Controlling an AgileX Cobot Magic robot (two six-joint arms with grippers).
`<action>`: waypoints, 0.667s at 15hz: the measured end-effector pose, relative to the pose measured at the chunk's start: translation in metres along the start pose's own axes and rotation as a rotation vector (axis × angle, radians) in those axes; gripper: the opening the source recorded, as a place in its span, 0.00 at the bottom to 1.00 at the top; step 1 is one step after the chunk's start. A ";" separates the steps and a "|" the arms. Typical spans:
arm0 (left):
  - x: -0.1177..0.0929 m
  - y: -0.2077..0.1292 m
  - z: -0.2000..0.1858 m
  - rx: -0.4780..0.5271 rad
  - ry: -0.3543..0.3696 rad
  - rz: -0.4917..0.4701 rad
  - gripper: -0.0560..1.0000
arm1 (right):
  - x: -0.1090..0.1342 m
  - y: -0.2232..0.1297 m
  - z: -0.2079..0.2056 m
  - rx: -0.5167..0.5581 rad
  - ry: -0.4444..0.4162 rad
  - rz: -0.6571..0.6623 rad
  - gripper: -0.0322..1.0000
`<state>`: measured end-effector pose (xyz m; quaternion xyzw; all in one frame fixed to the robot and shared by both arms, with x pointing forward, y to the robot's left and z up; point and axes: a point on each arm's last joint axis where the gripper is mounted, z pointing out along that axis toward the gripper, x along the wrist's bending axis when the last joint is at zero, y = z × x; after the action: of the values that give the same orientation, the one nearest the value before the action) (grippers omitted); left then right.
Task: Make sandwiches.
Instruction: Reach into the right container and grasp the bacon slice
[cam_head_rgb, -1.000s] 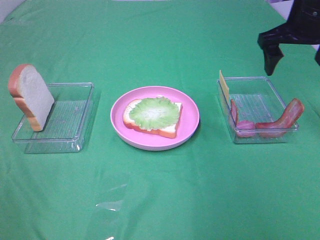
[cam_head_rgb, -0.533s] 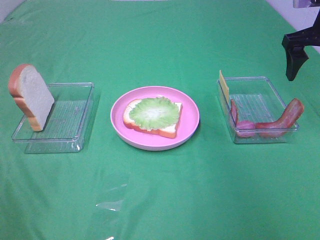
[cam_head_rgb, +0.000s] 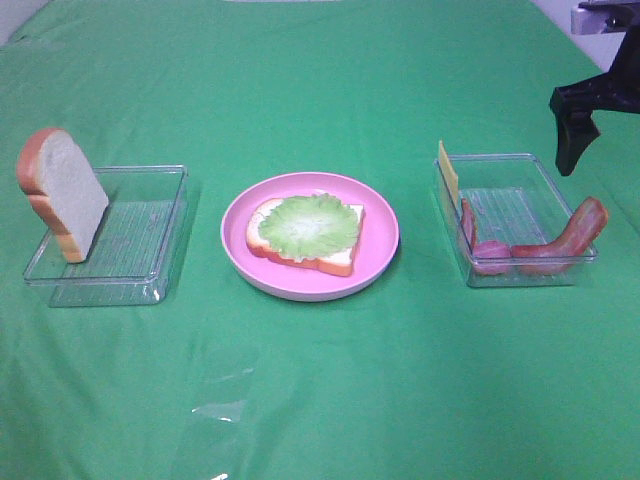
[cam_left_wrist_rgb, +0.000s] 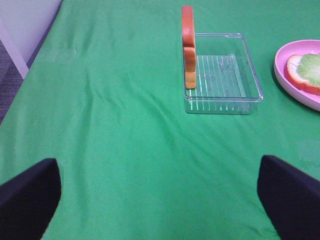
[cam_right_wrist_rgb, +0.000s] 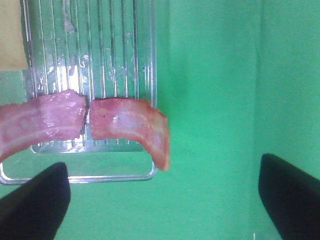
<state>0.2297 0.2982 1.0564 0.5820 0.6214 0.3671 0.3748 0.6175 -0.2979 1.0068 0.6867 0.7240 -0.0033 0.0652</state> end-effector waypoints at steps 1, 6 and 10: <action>0.000 0.000 0.000 0.000 0.000 0.000 0.99 | 0.002 0.002 0.009 0.020 0.014 0.003 0.98; 0.000 0.000 0.000 0.000 0.000 0.000 0.99 | 0.006 0.008 0.051 0.105 0.020 -0.005 0.98; 0.000 0.000 0.000 0.000 0.000 0.000 0.99 | 0.008 0.009 0.072 0.155 0.021 -0.010 0.97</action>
<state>0.2297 0.2982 1.0564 0.5820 0.6214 0.3671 0.3748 0.6328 -0.2960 0.9353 0.6862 0.7255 -0.0524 0.0040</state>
